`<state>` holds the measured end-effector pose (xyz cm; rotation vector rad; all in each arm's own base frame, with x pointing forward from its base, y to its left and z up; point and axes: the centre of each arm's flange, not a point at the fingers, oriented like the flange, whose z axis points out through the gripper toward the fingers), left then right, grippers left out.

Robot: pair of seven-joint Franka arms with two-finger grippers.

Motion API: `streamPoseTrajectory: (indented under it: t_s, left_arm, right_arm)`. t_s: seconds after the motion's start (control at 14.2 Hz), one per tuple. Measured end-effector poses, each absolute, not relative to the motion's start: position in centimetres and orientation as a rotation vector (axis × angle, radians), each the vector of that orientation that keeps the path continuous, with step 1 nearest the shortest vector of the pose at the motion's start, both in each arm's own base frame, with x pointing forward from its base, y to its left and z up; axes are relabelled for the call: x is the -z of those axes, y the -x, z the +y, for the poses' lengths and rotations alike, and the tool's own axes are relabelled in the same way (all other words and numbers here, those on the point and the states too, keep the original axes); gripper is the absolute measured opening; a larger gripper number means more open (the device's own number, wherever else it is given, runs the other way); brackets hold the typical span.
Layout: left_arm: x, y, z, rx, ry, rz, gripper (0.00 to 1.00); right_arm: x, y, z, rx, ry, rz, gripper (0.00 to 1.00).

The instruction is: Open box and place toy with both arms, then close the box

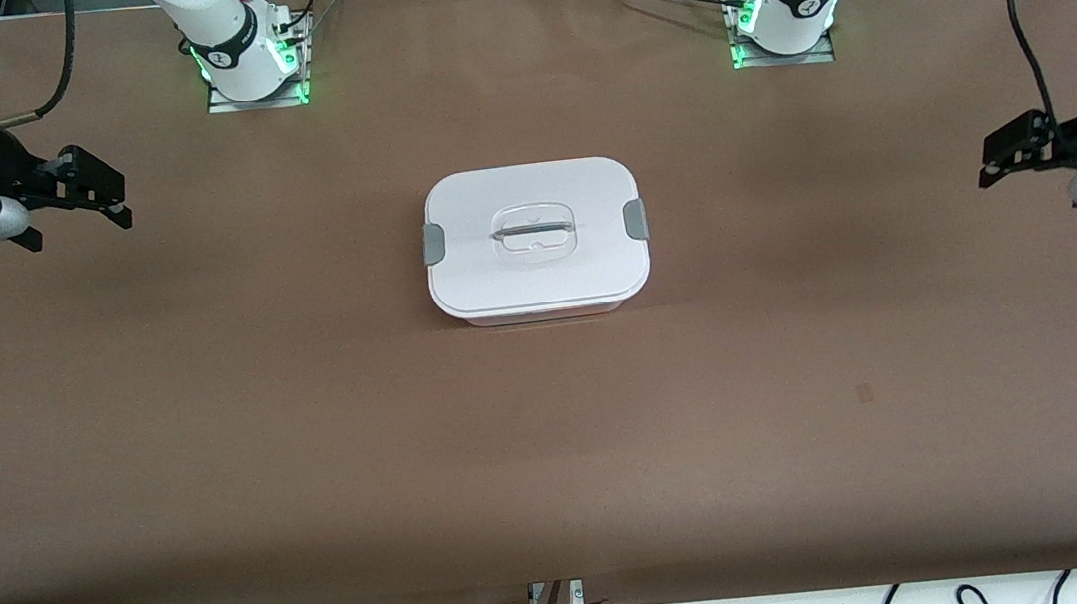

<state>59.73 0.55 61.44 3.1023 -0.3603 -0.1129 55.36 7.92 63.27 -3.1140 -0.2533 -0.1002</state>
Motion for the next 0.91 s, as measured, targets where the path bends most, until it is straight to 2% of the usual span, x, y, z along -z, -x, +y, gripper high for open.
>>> streamPoseTrajectory:
  t_s: [0.35,0.91]
  left_arm:
    - [-62.6,-57.1,0.2,0.243,-3.123,-0.044,1.0]
    - [-60.5,-57.8,-1.0,0.317,-3.105,-0.062,1.0]
  right_arm:
    - [-63.3,-55.4,7.9,0.1,3.114,-0.254,1.0]
    - [-63.3,-55.4,7.9,0.1,3.114,-0.254,1.0]
